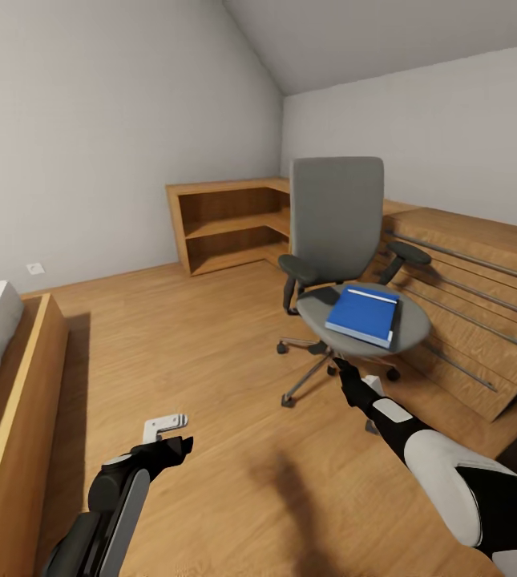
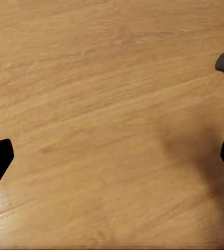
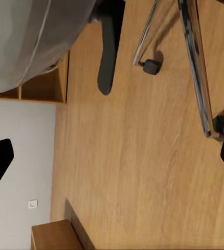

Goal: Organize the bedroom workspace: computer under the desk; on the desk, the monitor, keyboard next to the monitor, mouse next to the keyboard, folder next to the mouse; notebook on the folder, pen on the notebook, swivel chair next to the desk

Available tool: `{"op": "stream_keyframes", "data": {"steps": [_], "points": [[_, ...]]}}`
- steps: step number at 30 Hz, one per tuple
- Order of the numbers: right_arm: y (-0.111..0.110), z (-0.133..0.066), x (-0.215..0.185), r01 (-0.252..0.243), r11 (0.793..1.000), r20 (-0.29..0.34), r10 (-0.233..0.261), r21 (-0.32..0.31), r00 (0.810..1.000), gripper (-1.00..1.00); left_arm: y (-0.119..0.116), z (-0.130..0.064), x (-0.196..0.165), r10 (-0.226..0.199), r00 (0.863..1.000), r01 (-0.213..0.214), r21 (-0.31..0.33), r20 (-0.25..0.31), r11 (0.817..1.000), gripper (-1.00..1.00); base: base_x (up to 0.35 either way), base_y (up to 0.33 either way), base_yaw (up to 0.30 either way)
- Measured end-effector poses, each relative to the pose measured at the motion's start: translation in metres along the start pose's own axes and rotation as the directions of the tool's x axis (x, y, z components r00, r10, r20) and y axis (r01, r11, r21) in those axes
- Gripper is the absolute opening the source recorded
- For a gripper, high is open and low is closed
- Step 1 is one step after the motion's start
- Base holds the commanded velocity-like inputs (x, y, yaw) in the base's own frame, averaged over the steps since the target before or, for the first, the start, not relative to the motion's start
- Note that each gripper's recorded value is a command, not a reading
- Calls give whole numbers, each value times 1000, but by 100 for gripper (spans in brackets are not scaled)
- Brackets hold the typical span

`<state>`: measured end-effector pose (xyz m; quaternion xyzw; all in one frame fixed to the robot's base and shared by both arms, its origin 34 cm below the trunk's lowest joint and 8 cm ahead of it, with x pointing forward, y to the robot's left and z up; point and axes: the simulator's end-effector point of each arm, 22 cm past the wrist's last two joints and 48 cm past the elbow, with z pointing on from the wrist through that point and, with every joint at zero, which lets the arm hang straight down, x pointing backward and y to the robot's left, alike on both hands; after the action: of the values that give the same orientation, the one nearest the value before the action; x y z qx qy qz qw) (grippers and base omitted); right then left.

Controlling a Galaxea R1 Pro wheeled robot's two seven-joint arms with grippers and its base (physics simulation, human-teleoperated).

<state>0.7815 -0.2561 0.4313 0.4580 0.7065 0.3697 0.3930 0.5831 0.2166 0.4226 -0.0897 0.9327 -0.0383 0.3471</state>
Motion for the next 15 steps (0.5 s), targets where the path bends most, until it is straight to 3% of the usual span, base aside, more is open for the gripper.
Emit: {"op": "stream_keyframes", "data": {"steps": [6,15], "points": [[0,0,0,0,1000,1,0,0,1000,100,0,0,0,0,1000,0,0,0,1000,100,-86,0,0],[-1,0,0,2,1000,1,-2,3,1000,100,1,0,0,0,1000,0,-2,0,1000,100,-241,0,0]]}}
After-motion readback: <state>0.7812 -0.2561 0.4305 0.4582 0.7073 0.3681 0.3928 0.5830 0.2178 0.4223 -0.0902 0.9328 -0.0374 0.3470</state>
